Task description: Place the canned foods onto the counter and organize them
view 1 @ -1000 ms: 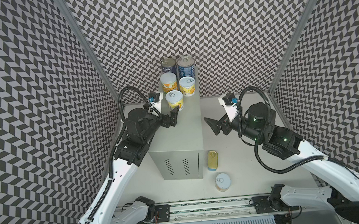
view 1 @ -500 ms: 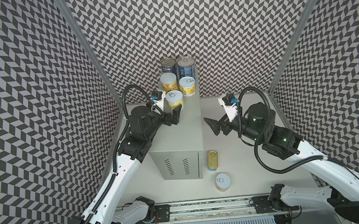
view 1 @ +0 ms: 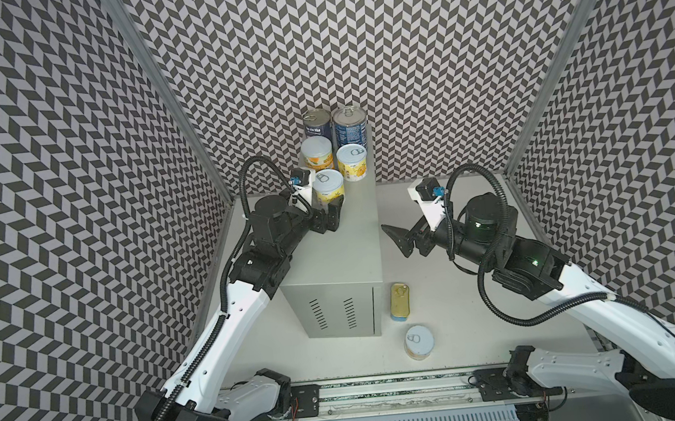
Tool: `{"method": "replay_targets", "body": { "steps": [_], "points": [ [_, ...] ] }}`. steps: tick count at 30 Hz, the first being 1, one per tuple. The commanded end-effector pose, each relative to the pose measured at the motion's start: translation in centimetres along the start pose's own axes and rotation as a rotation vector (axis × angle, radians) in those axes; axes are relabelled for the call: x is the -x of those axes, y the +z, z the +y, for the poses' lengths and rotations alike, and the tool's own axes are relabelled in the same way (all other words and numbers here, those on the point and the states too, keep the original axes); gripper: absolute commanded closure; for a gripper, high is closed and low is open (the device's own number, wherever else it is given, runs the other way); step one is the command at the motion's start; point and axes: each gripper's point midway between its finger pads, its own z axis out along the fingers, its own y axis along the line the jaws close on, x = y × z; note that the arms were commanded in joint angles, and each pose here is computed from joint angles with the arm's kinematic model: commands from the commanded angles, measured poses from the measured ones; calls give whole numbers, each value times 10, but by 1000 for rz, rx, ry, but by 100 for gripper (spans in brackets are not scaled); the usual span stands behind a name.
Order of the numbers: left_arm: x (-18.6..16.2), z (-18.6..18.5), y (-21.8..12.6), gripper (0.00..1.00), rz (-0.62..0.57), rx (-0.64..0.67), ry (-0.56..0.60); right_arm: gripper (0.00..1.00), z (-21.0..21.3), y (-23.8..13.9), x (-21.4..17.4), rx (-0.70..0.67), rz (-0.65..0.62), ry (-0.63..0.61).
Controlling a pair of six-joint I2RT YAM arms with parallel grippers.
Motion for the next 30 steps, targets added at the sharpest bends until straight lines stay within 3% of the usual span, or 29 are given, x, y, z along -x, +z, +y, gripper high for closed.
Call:
{"method": "replay_targets", "body": {
  "steps": [1,12,20,30],
  "points": [
    [6,5,8,2,-27,26,-4,1,2,-3,13,16,-60,-10],
    [5,9,18,5,-44,48,2,0,27,-1,10,164,-47,-51],
    [5,11,23,6,-49,56,21,1,28,7,6,161,-22,-61],
    [-3,17,29,14,-55,84,45,1,26,14,4,148,0,-77]
  ]
}}
